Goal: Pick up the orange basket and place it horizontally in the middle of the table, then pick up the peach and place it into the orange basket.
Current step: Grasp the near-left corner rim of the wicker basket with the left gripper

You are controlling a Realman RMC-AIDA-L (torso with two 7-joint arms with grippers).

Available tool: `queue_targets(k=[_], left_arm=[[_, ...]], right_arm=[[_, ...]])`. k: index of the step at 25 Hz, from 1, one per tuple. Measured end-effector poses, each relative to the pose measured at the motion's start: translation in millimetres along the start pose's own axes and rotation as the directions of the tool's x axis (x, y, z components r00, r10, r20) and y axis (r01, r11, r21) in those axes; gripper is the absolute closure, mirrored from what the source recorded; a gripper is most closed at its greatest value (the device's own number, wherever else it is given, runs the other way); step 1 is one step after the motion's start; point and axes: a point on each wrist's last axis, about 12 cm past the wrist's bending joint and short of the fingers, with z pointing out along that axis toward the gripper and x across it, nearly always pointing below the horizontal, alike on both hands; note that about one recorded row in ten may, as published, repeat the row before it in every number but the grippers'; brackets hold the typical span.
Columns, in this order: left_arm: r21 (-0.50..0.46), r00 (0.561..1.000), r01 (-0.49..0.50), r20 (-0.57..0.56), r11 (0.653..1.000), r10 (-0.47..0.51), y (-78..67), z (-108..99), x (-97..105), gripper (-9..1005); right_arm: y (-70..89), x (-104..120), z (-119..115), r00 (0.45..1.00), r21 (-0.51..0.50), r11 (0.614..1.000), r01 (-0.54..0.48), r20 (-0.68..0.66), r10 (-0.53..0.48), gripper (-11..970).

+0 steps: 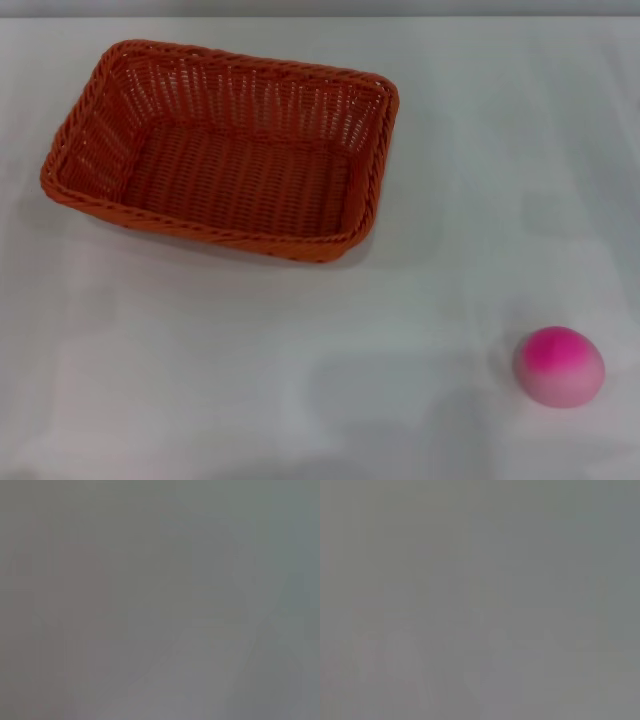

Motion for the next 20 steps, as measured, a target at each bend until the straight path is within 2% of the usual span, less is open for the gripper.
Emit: queue_targets(k=[20], left_arm=[[-0.013,0.999,0.019,-0.028,1.000,-0.020,2.6,5.5,0.1,420]], right_arm=[[2.5,-3.7,10.2,1.000,-0.003,1.000,0.008,-0.008,-0.008,102]])
